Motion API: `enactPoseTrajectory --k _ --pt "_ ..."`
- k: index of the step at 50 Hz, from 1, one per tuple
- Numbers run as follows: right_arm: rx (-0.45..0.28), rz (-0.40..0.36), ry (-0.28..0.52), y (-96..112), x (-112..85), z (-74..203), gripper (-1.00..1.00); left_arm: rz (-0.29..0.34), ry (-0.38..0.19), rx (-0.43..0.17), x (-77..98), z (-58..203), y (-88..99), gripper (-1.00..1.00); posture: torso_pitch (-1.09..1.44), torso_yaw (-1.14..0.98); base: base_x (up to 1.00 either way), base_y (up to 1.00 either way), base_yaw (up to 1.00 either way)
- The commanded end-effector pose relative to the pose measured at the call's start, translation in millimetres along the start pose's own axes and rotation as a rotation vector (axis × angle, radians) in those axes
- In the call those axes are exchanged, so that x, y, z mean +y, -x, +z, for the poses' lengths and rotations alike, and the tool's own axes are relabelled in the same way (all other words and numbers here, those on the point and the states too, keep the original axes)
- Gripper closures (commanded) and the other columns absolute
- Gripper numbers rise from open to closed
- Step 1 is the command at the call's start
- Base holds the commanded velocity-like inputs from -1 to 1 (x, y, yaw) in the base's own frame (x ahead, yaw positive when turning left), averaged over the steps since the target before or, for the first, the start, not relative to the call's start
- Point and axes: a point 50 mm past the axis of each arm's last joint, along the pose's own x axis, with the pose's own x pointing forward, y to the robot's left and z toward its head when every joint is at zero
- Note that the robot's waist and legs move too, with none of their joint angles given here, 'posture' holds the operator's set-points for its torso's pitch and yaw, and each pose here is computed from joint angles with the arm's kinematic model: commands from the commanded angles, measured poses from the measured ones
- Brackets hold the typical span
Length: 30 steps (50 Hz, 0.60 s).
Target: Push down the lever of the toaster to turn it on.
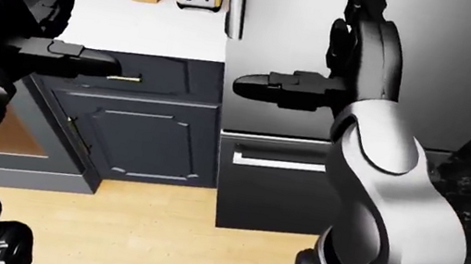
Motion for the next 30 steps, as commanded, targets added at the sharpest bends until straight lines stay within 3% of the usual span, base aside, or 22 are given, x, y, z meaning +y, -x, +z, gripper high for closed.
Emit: enactPoseTrajectory --k 1,30 --pt "-0.070 -0.017 -0.005 1.3 -2.3 11.3 -1.00 -0.003 0.005 -0.078 -0.5 13.5 2.2 -1.00 0.00 0.00 0.00 0.39 0.00" --pt "-0.071 -0.010 -0.005 0.4 -1.7 8.2 -1.00 -0.003 0.003 -0.077 -0.2 11.3 1.8 -1.00 0.00 0.00 0.00 0.38 0.00"
